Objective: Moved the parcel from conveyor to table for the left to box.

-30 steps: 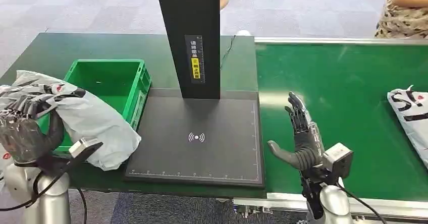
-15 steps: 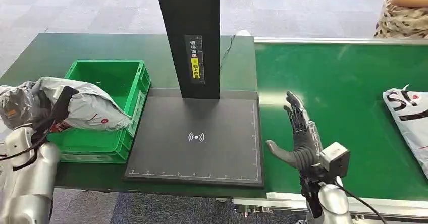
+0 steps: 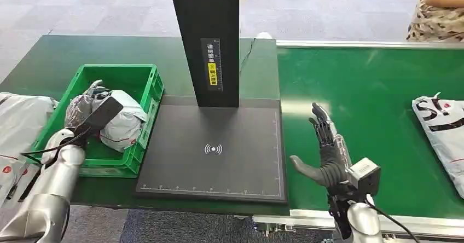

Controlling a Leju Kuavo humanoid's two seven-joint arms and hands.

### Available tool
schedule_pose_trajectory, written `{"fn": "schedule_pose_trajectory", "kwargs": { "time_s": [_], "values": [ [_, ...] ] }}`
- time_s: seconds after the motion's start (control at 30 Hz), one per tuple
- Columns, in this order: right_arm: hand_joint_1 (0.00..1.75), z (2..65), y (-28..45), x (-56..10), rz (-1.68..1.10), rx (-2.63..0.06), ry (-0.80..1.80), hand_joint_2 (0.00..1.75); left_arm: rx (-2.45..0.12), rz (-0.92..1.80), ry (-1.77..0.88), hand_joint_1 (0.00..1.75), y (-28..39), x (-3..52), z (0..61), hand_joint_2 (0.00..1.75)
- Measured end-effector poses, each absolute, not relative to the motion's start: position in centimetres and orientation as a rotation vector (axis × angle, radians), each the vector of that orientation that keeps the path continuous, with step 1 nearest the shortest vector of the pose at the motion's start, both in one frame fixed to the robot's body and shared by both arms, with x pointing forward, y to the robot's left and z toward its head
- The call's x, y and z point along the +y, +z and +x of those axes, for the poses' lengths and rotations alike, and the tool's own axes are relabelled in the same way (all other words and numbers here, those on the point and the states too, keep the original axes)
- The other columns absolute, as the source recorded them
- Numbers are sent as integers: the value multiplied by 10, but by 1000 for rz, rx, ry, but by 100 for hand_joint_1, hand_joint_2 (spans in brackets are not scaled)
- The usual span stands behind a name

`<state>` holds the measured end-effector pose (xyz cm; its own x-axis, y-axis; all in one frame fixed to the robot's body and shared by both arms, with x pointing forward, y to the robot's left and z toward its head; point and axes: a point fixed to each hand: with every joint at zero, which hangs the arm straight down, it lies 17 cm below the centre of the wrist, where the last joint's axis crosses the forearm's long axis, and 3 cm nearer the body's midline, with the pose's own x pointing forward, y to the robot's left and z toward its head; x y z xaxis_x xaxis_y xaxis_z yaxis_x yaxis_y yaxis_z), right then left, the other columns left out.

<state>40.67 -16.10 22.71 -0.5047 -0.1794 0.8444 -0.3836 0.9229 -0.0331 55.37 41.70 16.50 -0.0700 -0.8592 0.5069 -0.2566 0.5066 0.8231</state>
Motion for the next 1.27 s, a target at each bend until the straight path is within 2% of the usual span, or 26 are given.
{"fn": "schedule_pose_trajectory", "kwargs": {
  "time_s": [0.27,0.53,0.63,0.73,0.8,0.93,1.27],
  "values": [
    [0,409,225,-164,393,-2101,244,175,-2074,828,-147,0,235,390,495,175],
    [0,413,223,-162,419,-2103,217,175,-2294,480,61,0,264,342,435,175],
    [0,414,221,-162,427,-2099,209,175,-2302,348,62,0,262,321,426,175],
    [0,412,217,-160,431,-2092,217,175,-2260,106,62,0,252,293,421,175],
    [0,411,215,-158,436,-2088,224,175,-2225,-37,-21,0,241,261,415,175],
    [0,405,209,-155,461,-2070,215,175,-2219,-99,-223,0,226,207,398,175],
    [0,396,194,-138,523,-2005,241,175,-2031,-357,-199,0,192,151,379,175]
  ]
}}
